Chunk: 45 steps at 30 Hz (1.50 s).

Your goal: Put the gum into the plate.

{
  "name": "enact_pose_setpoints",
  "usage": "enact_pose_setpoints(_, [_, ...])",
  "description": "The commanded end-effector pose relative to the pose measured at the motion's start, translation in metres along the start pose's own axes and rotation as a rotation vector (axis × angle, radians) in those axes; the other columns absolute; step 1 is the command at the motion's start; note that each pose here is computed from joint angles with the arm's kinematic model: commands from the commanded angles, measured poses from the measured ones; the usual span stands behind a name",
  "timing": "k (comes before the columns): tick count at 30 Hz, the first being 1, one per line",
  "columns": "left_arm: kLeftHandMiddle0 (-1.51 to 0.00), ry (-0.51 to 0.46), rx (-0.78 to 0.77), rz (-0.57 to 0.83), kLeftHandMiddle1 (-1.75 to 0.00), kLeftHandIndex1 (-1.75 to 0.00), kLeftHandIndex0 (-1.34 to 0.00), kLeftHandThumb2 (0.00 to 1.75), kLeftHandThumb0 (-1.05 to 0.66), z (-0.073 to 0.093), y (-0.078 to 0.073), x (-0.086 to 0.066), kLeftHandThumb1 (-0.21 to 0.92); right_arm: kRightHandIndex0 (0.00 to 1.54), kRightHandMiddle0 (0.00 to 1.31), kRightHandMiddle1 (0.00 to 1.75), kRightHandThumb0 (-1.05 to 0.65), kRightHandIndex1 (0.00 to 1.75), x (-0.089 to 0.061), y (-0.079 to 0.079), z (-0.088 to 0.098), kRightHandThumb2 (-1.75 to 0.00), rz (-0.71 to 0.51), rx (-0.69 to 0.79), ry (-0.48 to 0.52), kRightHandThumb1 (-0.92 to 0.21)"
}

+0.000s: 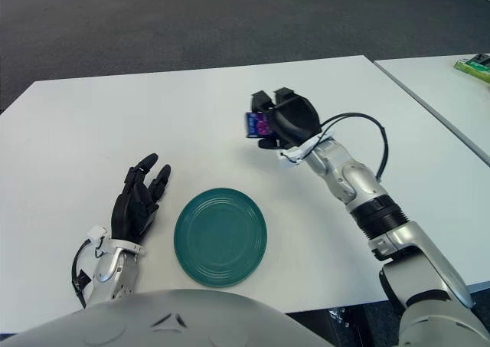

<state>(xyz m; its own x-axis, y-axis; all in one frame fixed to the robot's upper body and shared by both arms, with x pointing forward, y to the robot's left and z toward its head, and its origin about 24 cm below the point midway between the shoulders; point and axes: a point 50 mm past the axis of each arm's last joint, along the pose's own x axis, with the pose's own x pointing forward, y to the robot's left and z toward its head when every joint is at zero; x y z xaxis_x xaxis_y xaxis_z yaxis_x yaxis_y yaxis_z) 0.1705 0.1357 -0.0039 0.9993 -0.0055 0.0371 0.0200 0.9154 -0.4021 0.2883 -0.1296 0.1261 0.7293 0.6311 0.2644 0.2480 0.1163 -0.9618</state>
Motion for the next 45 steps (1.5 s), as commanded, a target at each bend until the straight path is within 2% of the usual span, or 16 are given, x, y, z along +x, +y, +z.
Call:
enact_pose_setpoints(1, [-0.43, 0.012, 0.003, 0.017, -0.02, -0.88, -0.01, 0.84, -0.90, -0.001, -0.001, 0.003, 0.92, 1.18, 0.53, 1.75, -0.45, 1.75, -0.001, -0.005, 0.025, -1.18, -0.006, 0.008, -0.105, -0.43])
enact_pose_setpoints(4, [-0.43, 0.012, 0.017, 0.021, -0.02, -0.86, 0.00, 0.83, -0.89, 0.000, -0.002, 0.003, 0.92, 1.18, 0.54, 1.75, -0.45, 1.75, -0.008, 0.001, 0.051, -1.20, 0.050, 0.056, -0.196, -0.41])
enact_pose_setpoints(8, [-0.42, 0.017, 0.029, 0.029, -0.01, -0.83, 0.00, 0.82, -0.87, 0.000, -0.004, 0.003, 0.92, 1.16, 0.55, 1.75, -0.45, 1.75, -0.016, 0.005, 0.072, -1.21, 0.117, 0.095, -0.288, -0.40])
enact_pose_setpoints(15, [-0.38, 0.029, 0.049, 0.041, 0.00, -0.79, 0.00, 0.84, -0.88, 0.000, -0.006, 0.002, 0.92, 1.15, 0.54, 1.75, -0.45, 1.75, -0.020, 0.005, 0.084, -1.21, 0.163, 0.089, -0.419, -0.40])
enact_pose_setpoints(18, [-0.38, 0.032, 0.042, 0.035, 0.00, -0.78, 0.00, 0.84, -0.88, -0.001, -0.008, 0.002, 0.92, 1.15, 0.54, 1.75, -0.45, 1.75, -0.016, 0.000, 0.092, -1.20, 0.183, 0.077, -0.503, -0.41])
enact_pose_setpoints(25, [-0.39, 0.028, 0.009, 0.020, -0.01, -0.79, 0.00, 0.84, -0.88, -0.001, -0.011, 0.005, 0.92, 1.15, 0.52, 1.75, -0.44, 1.75, -0.016, -0.008, 0.106, -1.17, 0.196, 0.079, -0.622, -0.44])
enact_pose_setpoints(28, [-0.40, 0.015, 0.001, 0.014, -0.01, -0.80, 0.00, 0.83, -0.87, -0.001, -0.012, 0.006, 0.92, 1.14, 0.50, 1.75, -0.44, 1.75, -0.020, -0.007, 0.112, -1.14, 0.190, 0.105, -0.655, -0.46])
enact_pose_setpoints(33, [-0.41, 0.001, -0.001, 0.013, -0.02, -0.84, 0.00, 0.83, -0.87, -0.001, -0.014, 0.006, 0.92, 1.10, 0.46, 1.75, -0.42, 1.75, -0.037, 0.005, 0.121, -1.07, 0.208, 0.175, -0.660, -0.51])
enact_pose_setpoints(45, [-0.44, 0.000, -0.017, 0.022, -0.03, -0.87, 0.00, 0.85, -0.87, -0.001, -0.014, 0.006, 0.92, 1.03, 0.37, 1.75, -0.39, 1.75, -0.040, 0.015, 0.118, -0.90, 0.309, 0.229, -0.659, -0.65])
